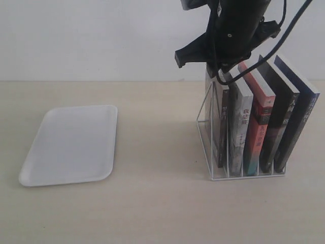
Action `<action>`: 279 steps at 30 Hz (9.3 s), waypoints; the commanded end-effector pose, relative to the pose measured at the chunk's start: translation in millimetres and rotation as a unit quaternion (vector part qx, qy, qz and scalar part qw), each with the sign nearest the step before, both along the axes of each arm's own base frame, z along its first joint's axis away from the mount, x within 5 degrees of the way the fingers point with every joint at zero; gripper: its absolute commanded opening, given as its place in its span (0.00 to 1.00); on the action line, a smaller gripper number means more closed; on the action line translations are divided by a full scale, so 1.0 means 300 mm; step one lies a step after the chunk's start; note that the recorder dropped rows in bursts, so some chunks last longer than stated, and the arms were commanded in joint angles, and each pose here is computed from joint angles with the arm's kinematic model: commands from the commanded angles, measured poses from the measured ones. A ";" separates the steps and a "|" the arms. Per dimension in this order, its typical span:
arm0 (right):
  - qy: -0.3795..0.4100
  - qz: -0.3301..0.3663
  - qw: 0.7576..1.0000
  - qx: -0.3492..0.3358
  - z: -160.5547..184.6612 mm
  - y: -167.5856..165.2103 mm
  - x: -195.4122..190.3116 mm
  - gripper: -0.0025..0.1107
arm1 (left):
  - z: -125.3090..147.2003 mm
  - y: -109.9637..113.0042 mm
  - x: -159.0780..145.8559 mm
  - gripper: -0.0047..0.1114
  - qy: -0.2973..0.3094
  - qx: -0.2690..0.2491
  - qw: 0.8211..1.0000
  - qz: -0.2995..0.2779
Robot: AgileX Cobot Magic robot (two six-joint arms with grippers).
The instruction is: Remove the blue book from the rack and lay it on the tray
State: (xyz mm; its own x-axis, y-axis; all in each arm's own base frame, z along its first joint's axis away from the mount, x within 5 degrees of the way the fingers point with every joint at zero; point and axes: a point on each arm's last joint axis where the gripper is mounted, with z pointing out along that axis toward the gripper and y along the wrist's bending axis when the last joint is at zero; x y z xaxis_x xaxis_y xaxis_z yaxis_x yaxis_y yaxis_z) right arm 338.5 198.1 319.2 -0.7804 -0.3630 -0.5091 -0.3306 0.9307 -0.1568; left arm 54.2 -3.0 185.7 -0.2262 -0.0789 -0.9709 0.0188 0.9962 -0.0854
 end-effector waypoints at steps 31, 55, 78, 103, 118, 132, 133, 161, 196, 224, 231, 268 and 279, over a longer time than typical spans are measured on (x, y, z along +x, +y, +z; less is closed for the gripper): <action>-0.030 -0.034 0.999 -0.013 0.085 -0.054 -0.037 0.02 | -0.001 0.001 0.000 0.08 -0.003 -0.004 1.000 0.002; -0.106 -0.082 0.989 0.058 0.301 -0.139 -0.149 0.02 | -0.001 0.001 0.000 0.08 -0.003 -0.004 1.000 0.002; -0.035 -0.084 0.994 0.056 0.183 -0.087 -0.108 0.02 | -0.001 0.001 0.000 0.08 -0.003 -0.004 1.000 0.002; -0.012 -0.095 0.995 0.023 0.025 -0.050 -0.037 0.48 | -0.001 0.001 0.000 0.08 -0.003 -0.004 1.000 0.002; -0.099 -0.072 0.992 0.033 0.317 -0.128 -0.125 0.48 | -0.001 0.001 0.000 0.08 -0.003 -0.004 1.000 0.002; -0.101 -0.074 0.992 -0.016 0.337 -0.152 -0.123 0.47 | -0.001 0.001 0.000 0.08 -0.003 -0.004 1.000 0.002; -0.098 -0.075 0.992 -0.020 0.326 -0.149 -0.113 0.47 | -0.001 0.001 0.000 0.08 -0.003 -0.004 1.000 0.002; 0.005 -0.106 0.994 -0.017 0.161 -0.223 -0.053 0.47 | -0.001 0.001 0.000 0.08 -0.003 -0.004 1.000 0.002; 0.009 -0.121 0.991 -0.059 0.054 -0.321 -0.012 0.19 | -0.001 0.001 0.000 0.08 -0.003 -0.004 1.000 0.002; 0.007 -0.116 0.990 -0.078 -0.010 -0.317 0.020 0.19 | -0.001 0.001 0.000 0.08 -0.003 -0.004 1.000 0.002; 0.012 -0.116 0.990 -0.080 -0.024 -0.317 0.018 0.19 | -0.001 0.001 0.000 0.08 -0.003 -0.004 1.000 0.002; -0.039 -0.149 0.987 -0.036 0.182 -0.349 -0.061 0.02 | -0.001 0.001 0.000 0.08 -0.003 -0.004 1.000 0.002; -0.073 -0.152 0.986 -0.013 0.305 -0.376 -0.127 0.02 | -0.001 0.001 0.000 0.08 -0.003 -0.004 1.000 0.002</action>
